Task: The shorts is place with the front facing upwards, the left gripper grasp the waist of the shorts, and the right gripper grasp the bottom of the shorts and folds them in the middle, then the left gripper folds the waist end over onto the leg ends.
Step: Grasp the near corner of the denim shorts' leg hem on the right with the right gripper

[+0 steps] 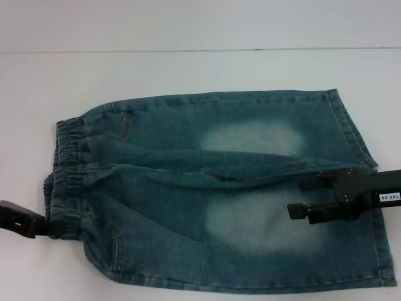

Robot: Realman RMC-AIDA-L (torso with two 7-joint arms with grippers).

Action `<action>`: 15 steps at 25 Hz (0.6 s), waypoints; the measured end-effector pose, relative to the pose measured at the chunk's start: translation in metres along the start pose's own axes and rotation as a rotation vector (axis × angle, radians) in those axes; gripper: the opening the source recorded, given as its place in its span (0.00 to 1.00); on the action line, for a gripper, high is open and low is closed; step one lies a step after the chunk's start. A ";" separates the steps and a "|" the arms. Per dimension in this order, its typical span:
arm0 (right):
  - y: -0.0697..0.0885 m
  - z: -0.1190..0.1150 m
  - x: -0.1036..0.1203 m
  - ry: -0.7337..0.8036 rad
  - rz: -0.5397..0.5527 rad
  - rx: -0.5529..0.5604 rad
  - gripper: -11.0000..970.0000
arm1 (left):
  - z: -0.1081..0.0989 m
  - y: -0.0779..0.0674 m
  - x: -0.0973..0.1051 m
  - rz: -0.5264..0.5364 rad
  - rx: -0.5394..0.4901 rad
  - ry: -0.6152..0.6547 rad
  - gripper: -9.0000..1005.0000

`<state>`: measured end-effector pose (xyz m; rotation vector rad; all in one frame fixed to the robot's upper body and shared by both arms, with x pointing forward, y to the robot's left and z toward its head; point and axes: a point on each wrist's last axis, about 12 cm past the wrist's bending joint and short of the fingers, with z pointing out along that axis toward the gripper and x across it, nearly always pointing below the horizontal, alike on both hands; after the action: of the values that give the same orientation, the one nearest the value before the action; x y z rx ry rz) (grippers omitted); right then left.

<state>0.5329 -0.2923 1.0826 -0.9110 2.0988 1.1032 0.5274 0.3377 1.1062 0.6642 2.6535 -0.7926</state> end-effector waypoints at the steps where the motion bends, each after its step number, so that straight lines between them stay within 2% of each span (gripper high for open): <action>1: 0.000 0.000 0.000 0.000 0.000 0.000 0.97 | -0.001 -0.002 -0.002 0.006 0.012 0.004 0.23; 6: -0.001 -0.002 -0.004 0.004 -0.002 -0.001 0.97 | -0.001 -0.005 -0.007 0.020 0.032 0.010 0.04; 11: 0.000 -0.012 -0.018 0.038 0.000 -0.043 0.97 | -0.001 -0.010 -0.015 0.042 0.049 0.016 0.04; 15: 0.001 -0.029 -0.036 0.168 -0.001 -0.103 0.97 | 0.001 -0.012 -0.022 0.057 0.059 0.020 0.04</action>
<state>0.5480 -0.3061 1.1235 -1.0867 2.1918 1.1793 0.5398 0.3208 1.1196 0.7625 2.6253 -0.8552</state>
